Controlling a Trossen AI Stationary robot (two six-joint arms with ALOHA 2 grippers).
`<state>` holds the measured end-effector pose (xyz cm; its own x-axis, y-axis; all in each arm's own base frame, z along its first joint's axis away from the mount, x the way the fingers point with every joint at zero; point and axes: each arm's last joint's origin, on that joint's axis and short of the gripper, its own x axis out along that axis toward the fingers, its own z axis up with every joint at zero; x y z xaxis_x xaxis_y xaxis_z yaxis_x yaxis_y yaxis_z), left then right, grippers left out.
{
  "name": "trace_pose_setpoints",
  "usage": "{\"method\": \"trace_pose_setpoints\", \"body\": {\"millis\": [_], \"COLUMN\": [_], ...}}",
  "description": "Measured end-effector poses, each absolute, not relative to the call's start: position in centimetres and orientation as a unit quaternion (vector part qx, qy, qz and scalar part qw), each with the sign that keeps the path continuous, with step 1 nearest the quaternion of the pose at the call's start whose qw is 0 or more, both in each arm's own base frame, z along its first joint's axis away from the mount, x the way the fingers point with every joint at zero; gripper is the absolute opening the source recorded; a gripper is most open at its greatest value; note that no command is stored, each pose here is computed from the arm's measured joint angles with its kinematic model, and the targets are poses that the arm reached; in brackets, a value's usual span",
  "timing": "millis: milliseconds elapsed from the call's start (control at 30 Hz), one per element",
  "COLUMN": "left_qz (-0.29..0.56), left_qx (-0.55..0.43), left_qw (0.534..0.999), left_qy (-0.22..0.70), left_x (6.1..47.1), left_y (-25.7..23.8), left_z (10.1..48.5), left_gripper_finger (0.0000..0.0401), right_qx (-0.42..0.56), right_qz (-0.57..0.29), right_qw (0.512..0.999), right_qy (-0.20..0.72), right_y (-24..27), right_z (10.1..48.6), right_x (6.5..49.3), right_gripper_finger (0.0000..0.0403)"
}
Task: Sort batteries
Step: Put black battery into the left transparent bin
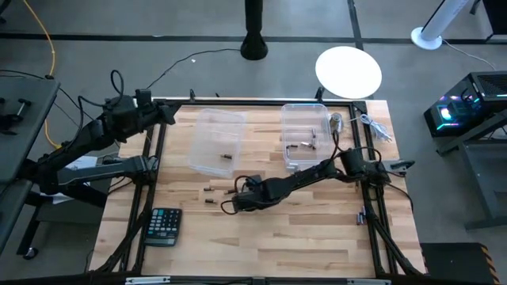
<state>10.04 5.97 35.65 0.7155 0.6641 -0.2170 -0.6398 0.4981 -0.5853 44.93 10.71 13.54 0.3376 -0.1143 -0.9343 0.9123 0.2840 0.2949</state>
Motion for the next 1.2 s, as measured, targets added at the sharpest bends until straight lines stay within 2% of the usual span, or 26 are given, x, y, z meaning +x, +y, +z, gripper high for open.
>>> {"method": "trace_pose_setpoints", "body": {"millis": [200,333,467,600,733,867,1000,1100,1200], "left_qz": [0.338,0.31,0.292,0.276,0.268,0.267,0.268,0.269,0.27], "left_qx": [-0.313,-0.291,-0.279,-0.278,-0.279,-0.281,-0.285,-0.288,-0.295], "left_qw": [0.886,0.903,0.912,0.918,0.92,0.92,0.918,0.917,0.914], "left_qy": [-0.052,-0.068,-0.069,-0.062,-0.06,-0.061,-0.063,-0.064,-0.066], "left_x": [10.1,10.2,10.2,10.3,10.2,10.2,10.2,10.2,10.2], "left_y": [5.9,5.7,5.6,5.6,5.5,5.5,5.5,5.5,5.5], "left_z": [36.6,37.2,37.4,37.4,37.4,37.4,37.4,37.4,37.4], "left_gripper_finger": [0.0,0.0,0.0,0.0,0.0,0.0,0.0,0.0,0.0], "right_qx": [0.441,0.396,0.335,0.285,0.253,0.211,0.159,0.114,0.055], "right_qz": [-0.419,-0.426,-0.382,-0.312,-0.263,-0.227,-0.162,-0.112,-0.087], "right_qw": [0.648,0.655,0.692,0.708,0.714,0.733,0.774,0.789,0.802], "right_qy": [0.459,0.483,0.512,0.565,0.597,0.605,0.592,0.593,0.588], "right_y": [10.9,10.9,10.5,9.5,8.8,7.9,7.1,7.0,6.6], "right_z": [12.9,13.0,13.5,13.8,14.2,15.8,18.0,17.4,16.7], "right_x": [46.2,46.3,46.3,46.4,46.3,46.1,46.3,46.9,47.4], "right_gripper_finger": [0.0202,0.0148,0.0081,0.006,0.008,0.013,0.0181,0.0204,0.0209]}}
